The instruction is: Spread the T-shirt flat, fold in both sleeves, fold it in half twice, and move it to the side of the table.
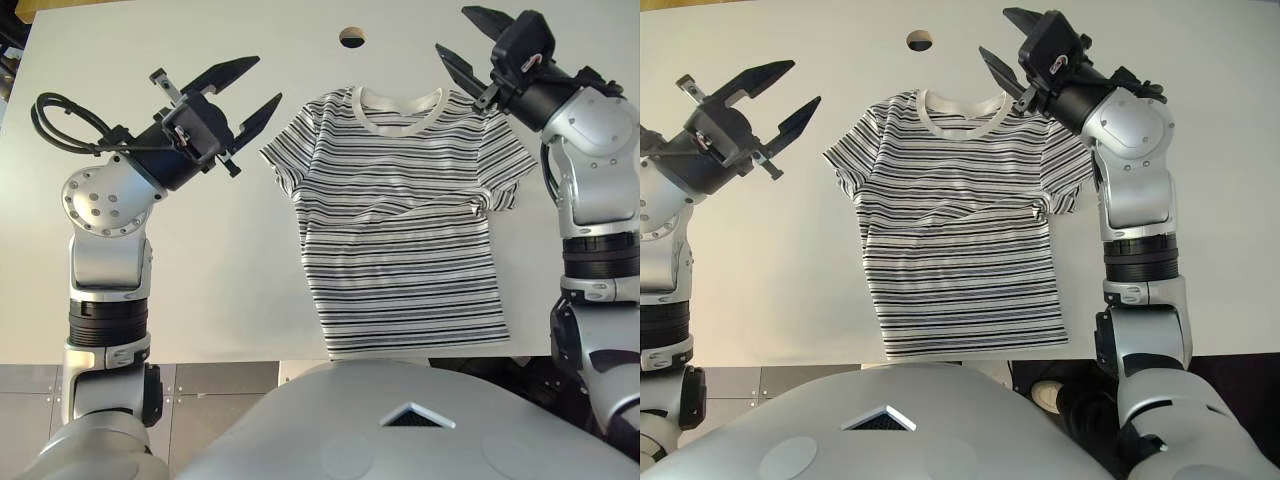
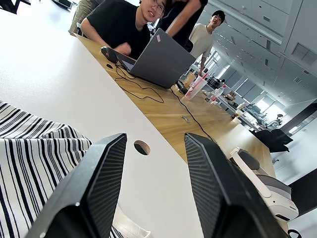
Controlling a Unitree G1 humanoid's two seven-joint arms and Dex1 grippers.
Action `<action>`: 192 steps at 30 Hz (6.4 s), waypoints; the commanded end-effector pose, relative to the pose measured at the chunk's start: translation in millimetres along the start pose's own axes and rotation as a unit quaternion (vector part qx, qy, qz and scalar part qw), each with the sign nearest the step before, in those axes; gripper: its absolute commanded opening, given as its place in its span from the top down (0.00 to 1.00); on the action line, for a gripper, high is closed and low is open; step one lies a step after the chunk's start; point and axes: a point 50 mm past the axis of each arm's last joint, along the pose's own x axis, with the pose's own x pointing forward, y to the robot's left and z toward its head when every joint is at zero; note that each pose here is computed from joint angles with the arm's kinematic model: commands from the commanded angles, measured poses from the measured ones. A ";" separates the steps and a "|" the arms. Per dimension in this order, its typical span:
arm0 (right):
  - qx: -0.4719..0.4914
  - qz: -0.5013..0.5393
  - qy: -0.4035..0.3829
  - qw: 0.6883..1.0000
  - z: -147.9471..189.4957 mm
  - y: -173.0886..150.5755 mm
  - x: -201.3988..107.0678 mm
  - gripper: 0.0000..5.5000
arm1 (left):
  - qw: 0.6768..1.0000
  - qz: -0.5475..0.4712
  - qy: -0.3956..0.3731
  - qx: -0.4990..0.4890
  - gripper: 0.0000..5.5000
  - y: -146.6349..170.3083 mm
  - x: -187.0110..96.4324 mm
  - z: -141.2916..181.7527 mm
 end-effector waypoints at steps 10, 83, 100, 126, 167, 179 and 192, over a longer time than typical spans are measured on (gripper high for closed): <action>-0.009 0.003 0.004 1.000 0.1 1.4 -2.0 0.61 | 0.999 -0.037 0.009 0.037 0.66 1.0 5.6 -4.4; -0.017 0.014 -0.020 1.000 17.0 6.0 3.0 0.61 | 0.944 -0.148 0.235 0.180 0.66 -32.6 143.7 -88.7; -0.015 0.016 -0.025 0.999 19.0 7.4 5.6 0.61 | 0.929 -0.134 0.273 0.209 0.66 -7.4 114.8 -105.9; -0.015 0.014 -0.032 0.999 24.5 10.9 4.0 0.61 | 0.804 -0.389 0.289 0.345 0.66 -66.7 69.1 -140.4; -0.141 0.505 0.153 0.837 -19.4 104.1 -43.6 0.61 | 0.925 -0.104 -0.062 0.361 0.66 64.5 52.7 -5.3; -0.184 0.568 0.318 0.736 -44.5 92.2 -79.0 0.61 | 0.922 -0.117 -0.073 0.361 0.66 44.8 42.4 16.5; -0.034 0.617 0.260 0.741 -12.2 126.0 -91.5 0.61 | 0.926 -0.112 -0.056 0.356 0.66 45.2 38.7 16.5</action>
